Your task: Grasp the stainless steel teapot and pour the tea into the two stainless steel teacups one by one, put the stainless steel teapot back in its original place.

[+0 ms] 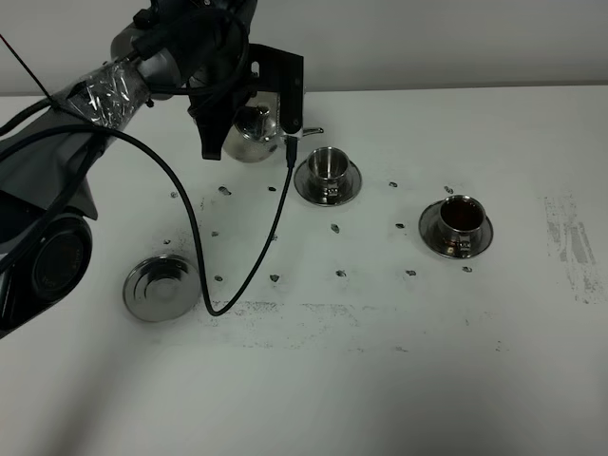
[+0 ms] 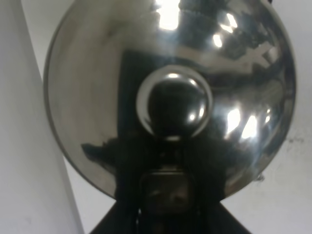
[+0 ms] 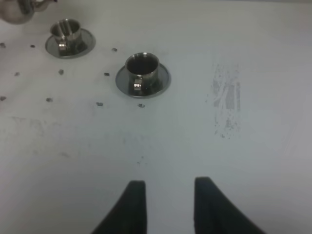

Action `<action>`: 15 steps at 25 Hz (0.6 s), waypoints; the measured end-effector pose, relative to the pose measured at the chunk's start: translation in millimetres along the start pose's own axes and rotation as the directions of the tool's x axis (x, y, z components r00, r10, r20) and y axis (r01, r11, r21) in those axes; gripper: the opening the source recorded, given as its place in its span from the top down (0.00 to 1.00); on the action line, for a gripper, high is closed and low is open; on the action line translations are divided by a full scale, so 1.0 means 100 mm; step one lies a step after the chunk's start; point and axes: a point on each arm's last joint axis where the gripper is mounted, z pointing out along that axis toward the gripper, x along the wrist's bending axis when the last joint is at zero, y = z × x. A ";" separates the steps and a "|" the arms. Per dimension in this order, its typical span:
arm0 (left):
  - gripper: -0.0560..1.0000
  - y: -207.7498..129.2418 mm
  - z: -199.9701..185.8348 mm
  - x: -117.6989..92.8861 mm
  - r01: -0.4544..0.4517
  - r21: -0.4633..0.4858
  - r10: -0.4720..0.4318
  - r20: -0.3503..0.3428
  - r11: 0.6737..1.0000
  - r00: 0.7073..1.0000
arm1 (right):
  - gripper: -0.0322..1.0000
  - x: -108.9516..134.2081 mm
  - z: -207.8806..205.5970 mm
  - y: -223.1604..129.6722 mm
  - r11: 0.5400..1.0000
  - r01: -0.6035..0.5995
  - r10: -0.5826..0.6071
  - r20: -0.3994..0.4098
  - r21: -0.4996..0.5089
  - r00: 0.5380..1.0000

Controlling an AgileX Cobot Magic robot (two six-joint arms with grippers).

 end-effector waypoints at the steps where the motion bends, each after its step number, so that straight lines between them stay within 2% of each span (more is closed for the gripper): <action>1: 0.76 -0.01 0.00 0.00 -0.015 0.008 0.015 -0.003 1.000 1.000 | 0.75 0.00 0.00 0.00 1.000 0.000 0.000 0.000 0.000 1.000; 15: 0.76 0.16 -0.02 -0.03 -0.100 0.049 0.102 -0.044 0.994 0.994 | 0.75 0.00 0.00 0.00 1.000 0.000 0.000 0.000 0.000 1.000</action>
